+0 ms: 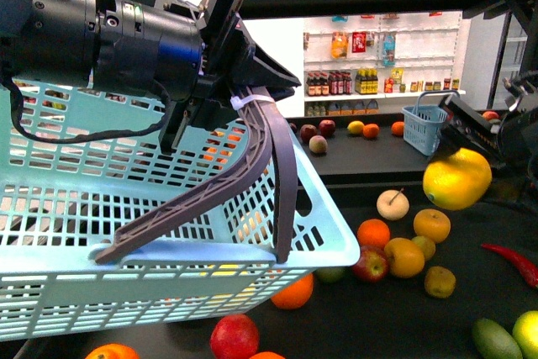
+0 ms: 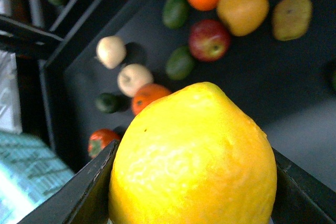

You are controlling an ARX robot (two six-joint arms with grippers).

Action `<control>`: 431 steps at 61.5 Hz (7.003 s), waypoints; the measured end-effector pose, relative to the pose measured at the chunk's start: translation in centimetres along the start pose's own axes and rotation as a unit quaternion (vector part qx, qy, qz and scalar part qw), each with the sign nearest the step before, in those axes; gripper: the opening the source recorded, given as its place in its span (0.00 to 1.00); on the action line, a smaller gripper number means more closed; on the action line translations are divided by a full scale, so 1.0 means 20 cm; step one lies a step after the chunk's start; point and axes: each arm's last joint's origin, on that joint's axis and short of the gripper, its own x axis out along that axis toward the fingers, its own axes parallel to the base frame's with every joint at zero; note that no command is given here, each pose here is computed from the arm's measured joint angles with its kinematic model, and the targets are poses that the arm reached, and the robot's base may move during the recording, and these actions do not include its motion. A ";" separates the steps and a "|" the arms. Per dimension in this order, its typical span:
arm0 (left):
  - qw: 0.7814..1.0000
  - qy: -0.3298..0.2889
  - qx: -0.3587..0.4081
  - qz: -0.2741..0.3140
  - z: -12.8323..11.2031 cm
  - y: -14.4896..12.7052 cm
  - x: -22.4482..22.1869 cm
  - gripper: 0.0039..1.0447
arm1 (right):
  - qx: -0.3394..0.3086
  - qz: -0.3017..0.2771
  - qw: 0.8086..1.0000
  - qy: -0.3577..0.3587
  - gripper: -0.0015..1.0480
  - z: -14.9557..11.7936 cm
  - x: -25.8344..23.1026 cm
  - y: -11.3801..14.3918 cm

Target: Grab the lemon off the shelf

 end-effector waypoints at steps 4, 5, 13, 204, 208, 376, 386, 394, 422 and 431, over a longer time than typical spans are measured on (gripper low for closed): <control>1.000 0.000 0.000 0.000 0.00 0.00 0.00 0.07 | -0.012 0.037 0.999 0.006 0.68 -0.04 -0.12 0.12; 1.000 0.000 0.000 0.000 0.00 0.00 0.00 0.07 | -0.014 0.042 0.999 0.007 0.68 -0.05 -0.13 0.14; 1.000 0.000 0.000 0.000 0.00 0.00 0.00 0.07 | -0.031 0.086 0.996 0.023 0.68 -0.17 -0.24 0.30; 1.000 0.001 -0.004 0.000 0.00 0.00 0.00 0.07 | -0.356 0.022 0.882 -0.307 0.07 -0.93 -1.29 -0.44; 1.000 0.000 -0.004 0.001 0.00 0.00 0.00 0.07 | -0.356 0.023 0.883 -0.305 0.07 -0.94 -1.27 -0.45; 0.822 -0.534 -0.197 0.021 0.54 0.72 -1.07 0.06 | -0.357 0.025 0.880 -0.312 0.98 -1.02 -1.20 -0.54; 0.820 -0.541 -0.189 0.000 0.56 0.82 -1.10 0.06 | -0.357 0.025 0.880 -0.312 0.98 -1.02 -1.20 -0.54; 0.818 -0.546 -0.180 -0.024 0.57 0.90 -1.13 0.06 | -0.356 0.025 0.880 -0.312 0.98 -1.02 -1.20 -0.54; 0.814 -0.553 -0.171 -0.045 0.55 1.12 -1.18 0.06 | -0.357 0.025 0.880 -0.312 0.98 -1.02 -1.20 -0.54; 0.814 -0.555 -0.164 -0.053 0.53 1.14 -1.18 0.06 | -0.357 0.025 0.880 -0.312 0.98 -1.02 -1.20 -0.54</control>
